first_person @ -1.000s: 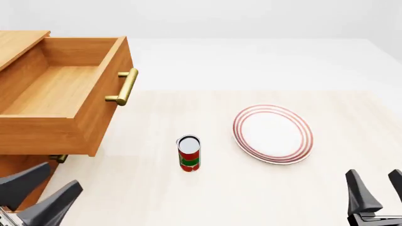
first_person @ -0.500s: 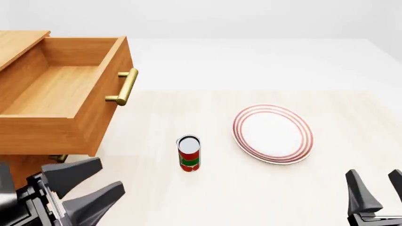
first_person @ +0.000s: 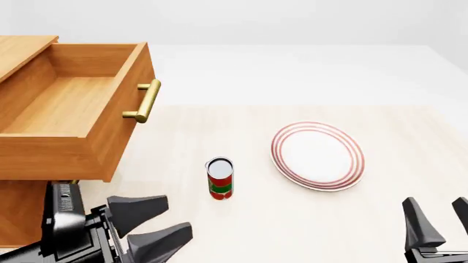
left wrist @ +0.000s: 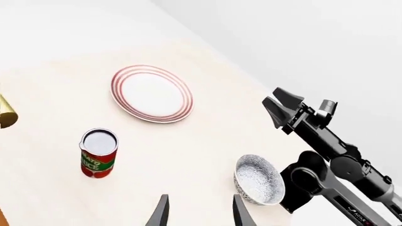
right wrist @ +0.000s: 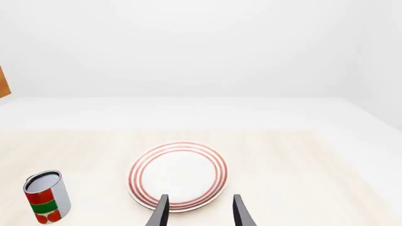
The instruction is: Put the bowl in the top drawer of the cabinet.
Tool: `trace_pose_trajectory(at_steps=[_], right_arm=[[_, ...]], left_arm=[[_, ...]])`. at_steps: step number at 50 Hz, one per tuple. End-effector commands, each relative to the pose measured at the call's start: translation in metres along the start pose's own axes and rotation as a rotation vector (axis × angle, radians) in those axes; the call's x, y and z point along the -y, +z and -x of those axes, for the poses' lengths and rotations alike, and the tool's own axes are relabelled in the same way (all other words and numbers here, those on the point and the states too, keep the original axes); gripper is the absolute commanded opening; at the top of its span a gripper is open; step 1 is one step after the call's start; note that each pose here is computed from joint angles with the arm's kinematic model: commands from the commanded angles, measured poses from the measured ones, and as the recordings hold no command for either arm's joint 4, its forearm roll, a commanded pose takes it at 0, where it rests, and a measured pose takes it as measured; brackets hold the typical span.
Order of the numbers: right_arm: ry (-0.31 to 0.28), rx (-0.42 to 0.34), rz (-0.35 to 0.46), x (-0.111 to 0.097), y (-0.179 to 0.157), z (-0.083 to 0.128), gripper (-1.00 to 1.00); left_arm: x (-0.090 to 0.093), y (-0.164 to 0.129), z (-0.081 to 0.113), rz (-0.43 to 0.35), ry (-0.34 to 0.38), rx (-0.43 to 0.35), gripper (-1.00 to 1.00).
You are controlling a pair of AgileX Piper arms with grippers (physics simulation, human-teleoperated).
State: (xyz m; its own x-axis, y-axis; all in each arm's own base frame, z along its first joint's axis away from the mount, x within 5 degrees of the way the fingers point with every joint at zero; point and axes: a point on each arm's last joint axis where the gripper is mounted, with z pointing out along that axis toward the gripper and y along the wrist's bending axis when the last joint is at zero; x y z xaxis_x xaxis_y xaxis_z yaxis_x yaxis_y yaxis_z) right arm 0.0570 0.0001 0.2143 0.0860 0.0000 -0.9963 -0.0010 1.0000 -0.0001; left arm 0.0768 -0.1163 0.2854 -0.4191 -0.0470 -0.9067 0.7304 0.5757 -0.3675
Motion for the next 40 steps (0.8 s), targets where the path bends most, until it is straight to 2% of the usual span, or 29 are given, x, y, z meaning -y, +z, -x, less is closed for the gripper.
trace_pose_trajectory(at_steps=[1,16,31,40], right_arm=[[0.000,0.000,0.000,0.000,0.000,0.000,1.00],[0.000,0.000,0.000,0.000,0.000,0.000,1.00],[0.000,0.000,0.000,0.000,0.000,0.000,1.00],[0.000,0.000,0.000,0.000,0.000,0.000,1.00]], left_arm=[[0.012,0.019,-0.004,-0.065,-0.056,-0.041,1.00],[0.021,0.037,-0.011,-0.106,-0.117,-0.082,1.00],[0.030,0.060,-0.025,-0.137,-0.218,-0.133,1.00],[0.031,0.072,-0.032,-0.129,-0.291,-0.153,1.00]])
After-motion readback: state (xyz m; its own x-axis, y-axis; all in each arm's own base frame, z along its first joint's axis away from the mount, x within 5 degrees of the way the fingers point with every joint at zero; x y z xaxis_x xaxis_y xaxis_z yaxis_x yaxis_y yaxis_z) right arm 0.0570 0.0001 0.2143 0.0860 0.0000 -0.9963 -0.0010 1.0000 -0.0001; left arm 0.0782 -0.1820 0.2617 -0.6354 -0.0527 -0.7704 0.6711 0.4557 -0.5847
